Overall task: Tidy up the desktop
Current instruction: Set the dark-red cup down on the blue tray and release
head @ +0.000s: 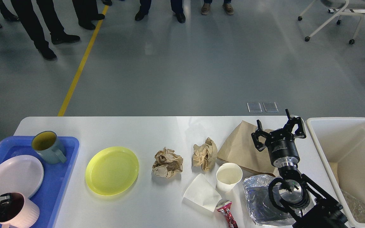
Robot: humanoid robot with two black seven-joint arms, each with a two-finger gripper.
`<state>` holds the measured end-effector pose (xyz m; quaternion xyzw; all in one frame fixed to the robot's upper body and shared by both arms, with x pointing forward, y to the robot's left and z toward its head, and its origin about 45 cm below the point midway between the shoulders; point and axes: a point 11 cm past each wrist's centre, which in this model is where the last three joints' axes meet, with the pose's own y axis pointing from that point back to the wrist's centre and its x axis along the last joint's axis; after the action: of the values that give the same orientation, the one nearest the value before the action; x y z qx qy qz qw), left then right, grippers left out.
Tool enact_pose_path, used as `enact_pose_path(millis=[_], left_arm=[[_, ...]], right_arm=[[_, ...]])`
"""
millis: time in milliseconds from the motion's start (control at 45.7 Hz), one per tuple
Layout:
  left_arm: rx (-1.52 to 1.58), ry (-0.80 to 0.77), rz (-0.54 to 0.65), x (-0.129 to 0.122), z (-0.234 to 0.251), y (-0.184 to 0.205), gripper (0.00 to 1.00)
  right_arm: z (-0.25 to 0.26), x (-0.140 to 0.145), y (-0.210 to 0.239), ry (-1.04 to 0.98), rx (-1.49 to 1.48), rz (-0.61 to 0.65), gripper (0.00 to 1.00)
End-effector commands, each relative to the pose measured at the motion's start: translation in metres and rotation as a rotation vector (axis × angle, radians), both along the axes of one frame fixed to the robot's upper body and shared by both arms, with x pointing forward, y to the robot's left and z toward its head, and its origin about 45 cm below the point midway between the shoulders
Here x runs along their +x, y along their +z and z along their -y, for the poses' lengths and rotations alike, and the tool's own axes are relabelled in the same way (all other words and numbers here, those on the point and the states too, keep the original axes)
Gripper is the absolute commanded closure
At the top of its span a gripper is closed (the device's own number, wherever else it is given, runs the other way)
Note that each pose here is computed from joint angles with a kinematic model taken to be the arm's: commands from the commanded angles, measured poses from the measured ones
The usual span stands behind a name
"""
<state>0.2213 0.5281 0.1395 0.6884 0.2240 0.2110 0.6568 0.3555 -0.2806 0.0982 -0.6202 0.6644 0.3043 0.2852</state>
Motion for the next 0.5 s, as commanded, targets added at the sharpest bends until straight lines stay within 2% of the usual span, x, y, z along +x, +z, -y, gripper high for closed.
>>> enact_pose_path(millis=[0,481], left_arm=[[0.006,0.000,0.009,0.0006,-0.0003,-0.0008,0.99],[-0.019,0.003,0.005,-0.0031,0.0043,-0.0048,0.98]], right_arm=[[-0.0004,0.0005,0.0004,0.000,0.001,0.001,0.00],[0.0004,0.0000,0.0000,-0.001,0.000,0.000,0.00]])
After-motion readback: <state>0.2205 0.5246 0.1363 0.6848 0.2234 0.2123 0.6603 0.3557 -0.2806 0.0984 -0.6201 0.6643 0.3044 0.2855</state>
